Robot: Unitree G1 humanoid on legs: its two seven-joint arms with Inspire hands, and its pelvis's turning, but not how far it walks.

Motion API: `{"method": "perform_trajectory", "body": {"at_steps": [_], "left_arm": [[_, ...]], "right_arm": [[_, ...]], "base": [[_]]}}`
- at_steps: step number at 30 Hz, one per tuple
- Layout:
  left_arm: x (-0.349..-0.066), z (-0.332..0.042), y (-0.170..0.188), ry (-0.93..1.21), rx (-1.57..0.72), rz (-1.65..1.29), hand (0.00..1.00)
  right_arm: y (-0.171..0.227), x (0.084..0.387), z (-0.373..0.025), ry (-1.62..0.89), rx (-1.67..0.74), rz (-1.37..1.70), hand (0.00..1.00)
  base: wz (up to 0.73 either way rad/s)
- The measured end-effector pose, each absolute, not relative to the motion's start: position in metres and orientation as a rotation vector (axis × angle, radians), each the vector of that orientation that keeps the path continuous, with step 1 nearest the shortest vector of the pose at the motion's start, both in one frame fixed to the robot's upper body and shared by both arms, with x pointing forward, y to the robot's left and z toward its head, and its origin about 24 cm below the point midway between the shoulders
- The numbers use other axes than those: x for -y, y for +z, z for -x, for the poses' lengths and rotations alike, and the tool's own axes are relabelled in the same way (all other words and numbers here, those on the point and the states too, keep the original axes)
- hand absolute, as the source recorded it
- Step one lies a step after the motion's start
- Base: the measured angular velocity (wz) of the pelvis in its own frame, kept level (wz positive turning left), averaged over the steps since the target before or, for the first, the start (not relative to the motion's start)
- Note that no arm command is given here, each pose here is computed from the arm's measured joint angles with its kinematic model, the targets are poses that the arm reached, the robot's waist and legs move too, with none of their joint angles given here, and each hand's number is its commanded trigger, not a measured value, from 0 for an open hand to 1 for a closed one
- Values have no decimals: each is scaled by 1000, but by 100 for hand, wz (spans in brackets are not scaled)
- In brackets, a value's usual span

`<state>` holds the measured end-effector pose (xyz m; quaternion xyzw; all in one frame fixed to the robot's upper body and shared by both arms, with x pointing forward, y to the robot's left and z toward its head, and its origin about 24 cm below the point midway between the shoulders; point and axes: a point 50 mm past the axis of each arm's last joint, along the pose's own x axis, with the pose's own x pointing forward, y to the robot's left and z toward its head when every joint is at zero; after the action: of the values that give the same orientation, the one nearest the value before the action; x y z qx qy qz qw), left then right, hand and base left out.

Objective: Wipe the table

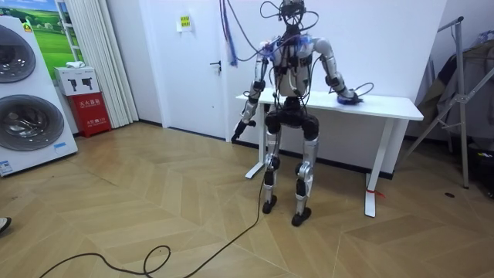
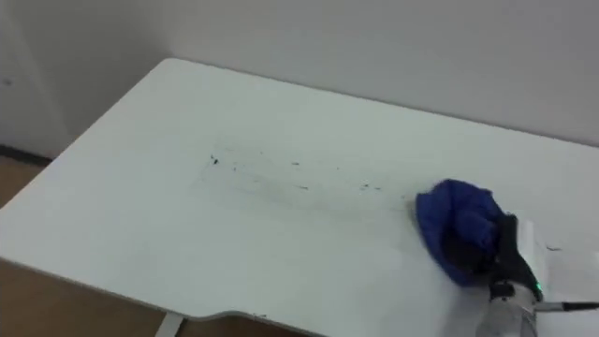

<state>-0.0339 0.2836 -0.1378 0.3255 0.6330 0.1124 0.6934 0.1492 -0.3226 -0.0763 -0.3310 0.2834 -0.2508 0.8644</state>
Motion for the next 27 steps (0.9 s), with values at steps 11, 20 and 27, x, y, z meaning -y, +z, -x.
{"method": "perform_trajectory", "body": {"at_steps": [11,20,27], "left_arm": [[-264,8,-149,164,-1371,-763,0],[-260,15,-150,59,-1414,-777,0],[-265,-1,-148,35,-1349,-826,0]], "right_arm": [[-72,291,-206,-424,-629,733,100],[-33,215,-287,-15,-393,879,100],[-68,253,-218,-229,-427,750,100]], "base": [[-47],[2],[28]]}}
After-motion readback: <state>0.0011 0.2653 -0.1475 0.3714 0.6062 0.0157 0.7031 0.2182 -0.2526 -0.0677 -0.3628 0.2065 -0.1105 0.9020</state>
